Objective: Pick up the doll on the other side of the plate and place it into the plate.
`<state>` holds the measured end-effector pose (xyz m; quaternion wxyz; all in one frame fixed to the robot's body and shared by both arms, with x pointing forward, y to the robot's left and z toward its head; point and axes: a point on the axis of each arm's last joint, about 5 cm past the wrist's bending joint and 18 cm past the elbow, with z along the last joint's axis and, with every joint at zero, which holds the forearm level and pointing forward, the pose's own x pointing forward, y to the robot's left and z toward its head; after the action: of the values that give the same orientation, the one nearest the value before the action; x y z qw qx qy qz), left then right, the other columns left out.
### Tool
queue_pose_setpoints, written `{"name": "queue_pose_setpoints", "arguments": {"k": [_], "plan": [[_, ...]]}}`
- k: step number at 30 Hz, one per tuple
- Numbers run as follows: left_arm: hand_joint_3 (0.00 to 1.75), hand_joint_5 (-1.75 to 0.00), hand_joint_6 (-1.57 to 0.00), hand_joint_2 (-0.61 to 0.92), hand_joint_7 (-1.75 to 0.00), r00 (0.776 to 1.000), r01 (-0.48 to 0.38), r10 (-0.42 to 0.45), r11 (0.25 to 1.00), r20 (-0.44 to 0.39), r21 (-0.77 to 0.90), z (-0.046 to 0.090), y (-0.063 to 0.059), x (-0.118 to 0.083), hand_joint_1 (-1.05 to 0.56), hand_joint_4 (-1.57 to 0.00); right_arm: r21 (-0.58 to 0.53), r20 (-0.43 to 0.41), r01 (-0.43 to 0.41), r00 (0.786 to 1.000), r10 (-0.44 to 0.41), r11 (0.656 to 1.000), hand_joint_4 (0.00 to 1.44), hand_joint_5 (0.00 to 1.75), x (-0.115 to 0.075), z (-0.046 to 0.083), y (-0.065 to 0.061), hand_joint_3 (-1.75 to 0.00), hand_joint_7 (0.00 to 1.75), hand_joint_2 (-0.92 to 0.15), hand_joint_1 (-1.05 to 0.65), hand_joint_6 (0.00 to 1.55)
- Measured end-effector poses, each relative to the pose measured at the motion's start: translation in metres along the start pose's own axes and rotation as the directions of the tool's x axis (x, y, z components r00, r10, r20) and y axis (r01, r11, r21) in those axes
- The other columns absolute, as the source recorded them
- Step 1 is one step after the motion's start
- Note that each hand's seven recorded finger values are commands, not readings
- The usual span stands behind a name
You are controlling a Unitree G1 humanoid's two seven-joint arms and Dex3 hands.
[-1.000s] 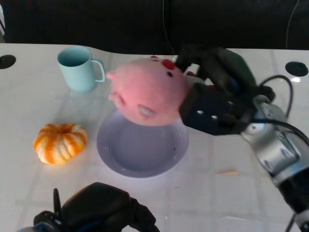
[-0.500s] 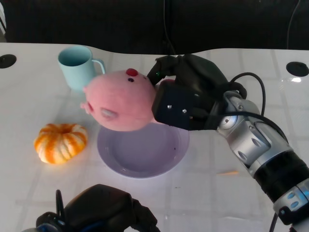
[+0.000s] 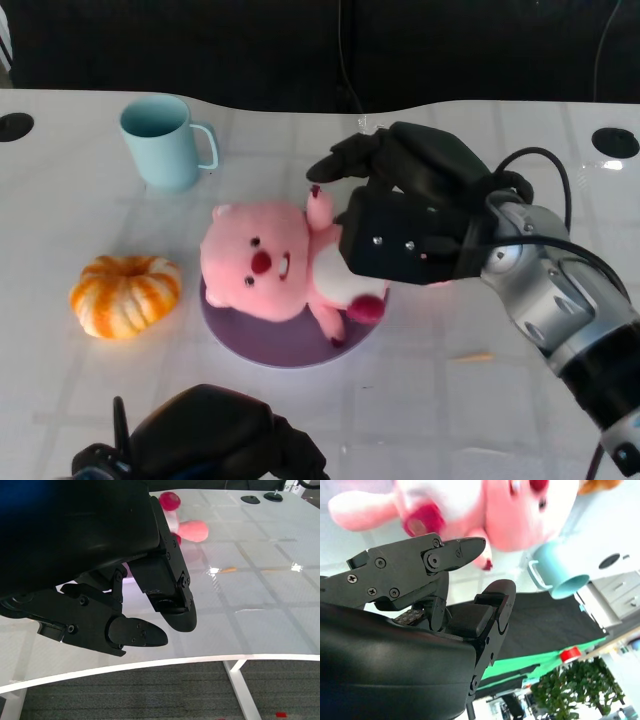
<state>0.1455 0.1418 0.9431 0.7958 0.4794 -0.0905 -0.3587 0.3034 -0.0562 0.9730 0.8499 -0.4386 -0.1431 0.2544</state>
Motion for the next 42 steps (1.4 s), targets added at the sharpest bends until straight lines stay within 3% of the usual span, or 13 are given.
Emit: {"name": "queue_pose_setpoints", "arguments": {"k": [2,5,10,14,20,26,27,29,34,36,39,42], "plan": [[0.25,-1.26,-1.09,0.92,-0.02,1.000,-0.001,0.001,1.000,0.002,0.003,0.000,0.001,0.001,-0.25,-0.77,-0.007,0.013,-0.007,1.000,0.007,1.000,0.66,0.68,-0.003,0.000,-0.002,-0.07,0.00,-0.92,-0.43,0.80],[0.25,-1.26,-1.09,0.92,-0.02,1.000,0.001,-0.001,1.000,0.006,0.009,0.000,0.002,0.002,-0.25,-0.77,-0.011,0.042,0.009,0.999,-0.008,1.000,0.64,0.83,-0.010,0.002,-0.007,-0.11,0.00,-0.92,-0.44,0.78],[0.23,-1.29,-1.10,0.92,-0.03,1.000,0.003,-0.003,1.000,0.015,0.003,-0.002,0.002,0.003,-0.24,-0.78,0.008,0.083,0.056,0.995,-0.056,0.998,0.54,0.82,-0.029,0.006,-0.028,-0.16,0.01,-0.92,-0.46,0.78],[0.25,-1.27,-1.09,0.92,-0.02,1.000,-0.001,0.001,1.000,0.010,0.005,-0.002,0.004,0.003,-0.26,-0.77,0.079,0.092,0.100,0.990,-0.107,0.992,0.64,0.88,-0.055,0.003,-0.038,-0.15,0.01,-0.92,-0.41,0.80],[0.23,-1.27,-1.09,0.92,-0.02,1.000,0.001,-0.001,1.000,-0.003,0.011,-0.002,0.006,0.004,-0.26,-0.78,0.184,0.027,0.164,0.985,-0.172,0.969,0.60,0.96,-0.101,-0.026,-0.017,-0.11,0.05,-0.92,-0.32,0.86],[0.27,-1.23,-1.08,0.92,-0.01,1.000,-0.009,0.009,1.000,0.003,0.024,-0.003,0.009,0.004,-0.28,-0.76,0.201,0.021,0.266,0.961,-0.275,0.943,0.65,1.00,-0.130,-0.042,-0.010,-0.13,0.10,-0.91,-0.17,0.96],[0.27,-1.22,-1.08,0.92,-0.01,1.000,-0.008,0.008,1.000,0.000,0.024,-0.004,0.010,0.004,-0.28,-0.76,0.211,0.014,0.279,0.958,-0.288,0.937,0.66,1.03,-0.135,-0.044,-0.008,-0.19,0.12,-0.89,-0.16,0.97],[0.27,-1.22,-1.08,0.92,-0.01,1.000,-0.005,0.005,1.000,-0.005,0.026,-0.004,0.010,0.003,-0.27,-0.78,0.235,-0.011,0.291,0.955,-0.297,0.927,0.68,1.08,-0.146,-0.048,-0.004,-0.52,0.18,-0.73,-0.12,0.98],[0.27,-1.22,-1.07,0.92,-0.01,1.000,0.001,0.000,1.000,-0.015,0.022,-0.009,0.012,0.001,-0.27,-0.76,0.284,-0.097,0.270,0.963,-0.252,0.920,0.82,1.14,-0.180,-0.046,-0.003,-0.88,0.37,-0.61,0.05,1.08],[0.27,-1.22,-1.08,0.92,-0.01,1.000,0.005,-0.005,1.000,-0.021,0.026,-0.011,0.012,0.001,-0.27,-0.76,0.306,-0.118,0.259,0.965,-0.234,0.916,0.88,1.21,-0.189,-0.043,-0.004,-1.09,0.59,-0.51,0.10,1.06],[0.27,-1.21,-1.07,0.92,-0.01,1.000,0.008,-0.007,0.999,-0.024,0.035,-0.013,0.013,0.001,-0.27,-0.76,0.331,-0.131,0.255,0.966,-0.223,0.909,0.89,1.49,-0.195,-0.040,-0.001,-1.35,1.03,-0.37,0.11,0.93],[0.26,-1.21,-1.07,0.92,-0.01,0.999,0.006,-0.005,0.999,-0.037,0.034,-0.016,0.013,0.001,-0.27,-0.77,0.338,-0.136,0.253,0.966,-0.219,0.907,0.86,1.66,-0.196,-0.044,0.003,-1.46,1.29,-0.30,0.09,0.84]]}}
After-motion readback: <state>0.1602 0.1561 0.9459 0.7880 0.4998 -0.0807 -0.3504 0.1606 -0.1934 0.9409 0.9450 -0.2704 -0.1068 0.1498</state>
